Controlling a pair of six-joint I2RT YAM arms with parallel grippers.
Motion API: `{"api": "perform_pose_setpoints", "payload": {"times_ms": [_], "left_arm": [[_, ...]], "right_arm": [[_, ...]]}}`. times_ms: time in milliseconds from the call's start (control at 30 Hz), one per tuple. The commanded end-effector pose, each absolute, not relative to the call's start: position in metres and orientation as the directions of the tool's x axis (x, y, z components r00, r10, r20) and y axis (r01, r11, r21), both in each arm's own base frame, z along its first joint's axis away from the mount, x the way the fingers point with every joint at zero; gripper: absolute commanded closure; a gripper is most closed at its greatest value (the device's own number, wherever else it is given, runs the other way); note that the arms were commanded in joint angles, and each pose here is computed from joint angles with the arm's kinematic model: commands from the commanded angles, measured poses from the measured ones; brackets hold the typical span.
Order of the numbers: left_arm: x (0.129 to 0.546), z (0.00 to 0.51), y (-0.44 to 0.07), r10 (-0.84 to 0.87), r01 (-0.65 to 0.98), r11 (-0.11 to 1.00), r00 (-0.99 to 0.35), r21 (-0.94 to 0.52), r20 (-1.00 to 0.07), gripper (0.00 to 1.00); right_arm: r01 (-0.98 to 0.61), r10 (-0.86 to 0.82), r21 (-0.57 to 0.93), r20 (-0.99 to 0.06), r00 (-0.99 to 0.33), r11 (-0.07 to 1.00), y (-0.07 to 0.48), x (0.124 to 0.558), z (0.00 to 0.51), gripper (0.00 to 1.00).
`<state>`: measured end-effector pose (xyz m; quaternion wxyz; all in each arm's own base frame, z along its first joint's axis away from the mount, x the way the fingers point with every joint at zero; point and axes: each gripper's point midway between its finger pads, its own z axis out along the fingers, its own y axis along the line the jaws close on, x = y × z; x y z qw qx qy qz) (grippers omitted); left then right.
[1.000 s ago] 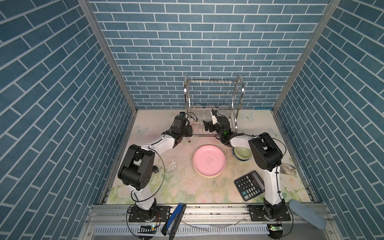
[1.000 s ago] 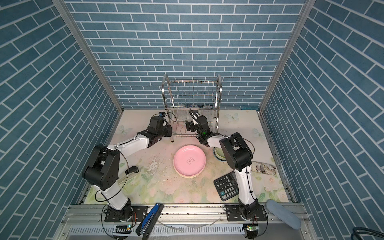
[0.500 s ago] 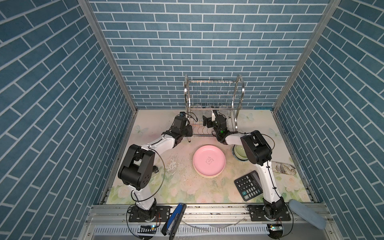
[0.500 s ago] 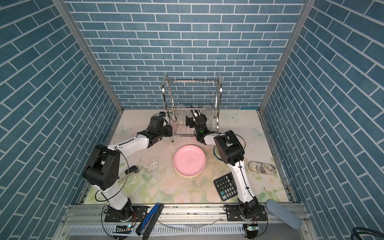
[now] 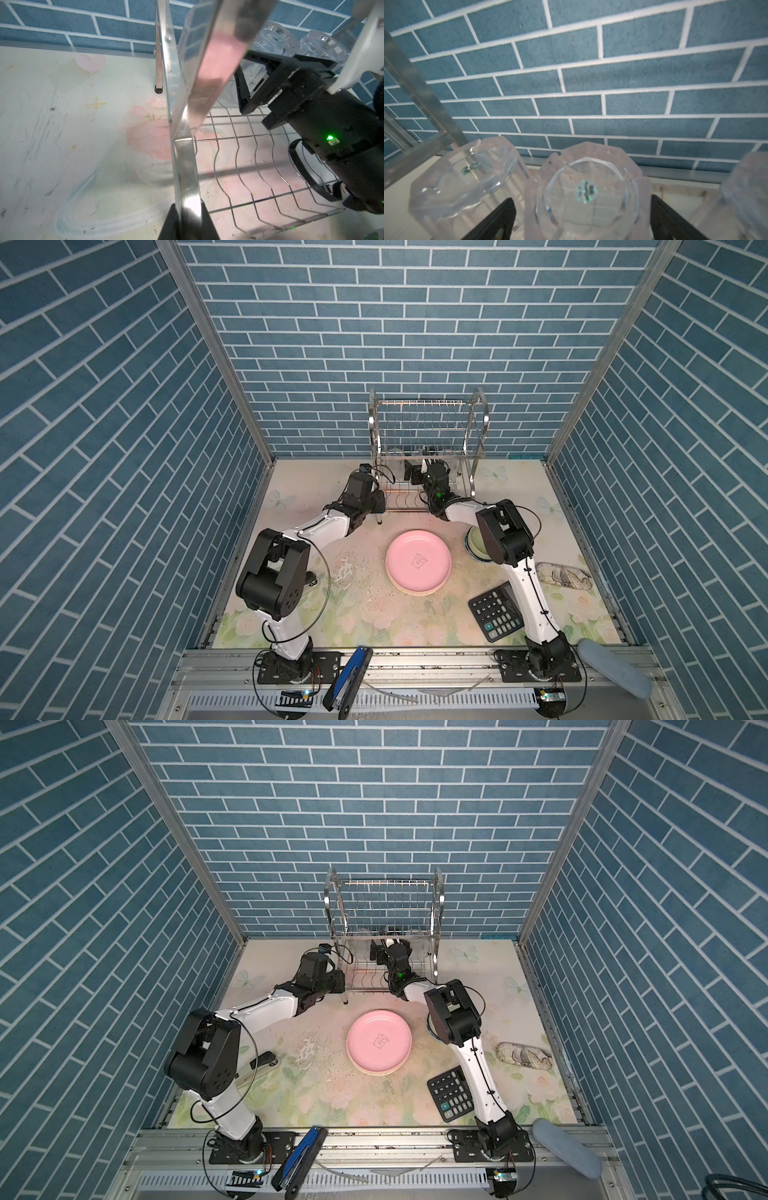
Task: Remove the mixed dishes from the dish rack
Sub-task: 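Raise the right gripper back up to the glass tumblers in the rack, then grip a clear glass tumbler in the rack with the right gripper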
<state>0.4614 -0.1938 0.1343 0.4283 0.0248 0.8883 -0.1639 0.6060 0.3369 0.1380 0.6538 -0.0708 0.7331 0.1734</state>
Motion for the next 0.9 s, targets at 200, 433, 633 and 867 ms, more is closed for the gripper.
{"api": "perform_pose_setpoints", "payload": {"times_ms": [200, 433, 633, 867], "left_arm": [[0.45, 0.105, -0.195, -0.167, 0.123, 0.927, -0.71, -0.354, -0.684, 1.0], [0.449, 0.104, -0.195, -0.169, 0.12, 0.927, -0.713, -0.355, -0.681, 1.0], [0.449, 0.106, -0.194, -0.169, 0.118, 0.928, -0.709, -0.352, -0.684, 1.0], [0.449, 0.106, -0.194, -0.172, 0.114, 0.929, -0.709, -0.352, -0.684, 1.0]], "right_arm": [[-0.248, 0.164, 0.199, -0.974, -0.155, 0.948, 0.317, 0.638, 0.135, 0.06], [-0.26, 0.172, 0.212, -0.971, -0.167, 0.942, 0.318, 0.639, 0.133, 0.21], [-0.278, 0.189, 0.234, -0.965, -0.179, 0.931, 0.319, 0.634, 0.131, 0.36], [-0.302, 0.253, 0.297, -0.952, -0.174, 0.906, 0.318, 0.618, 0.143, 0.74]]}}
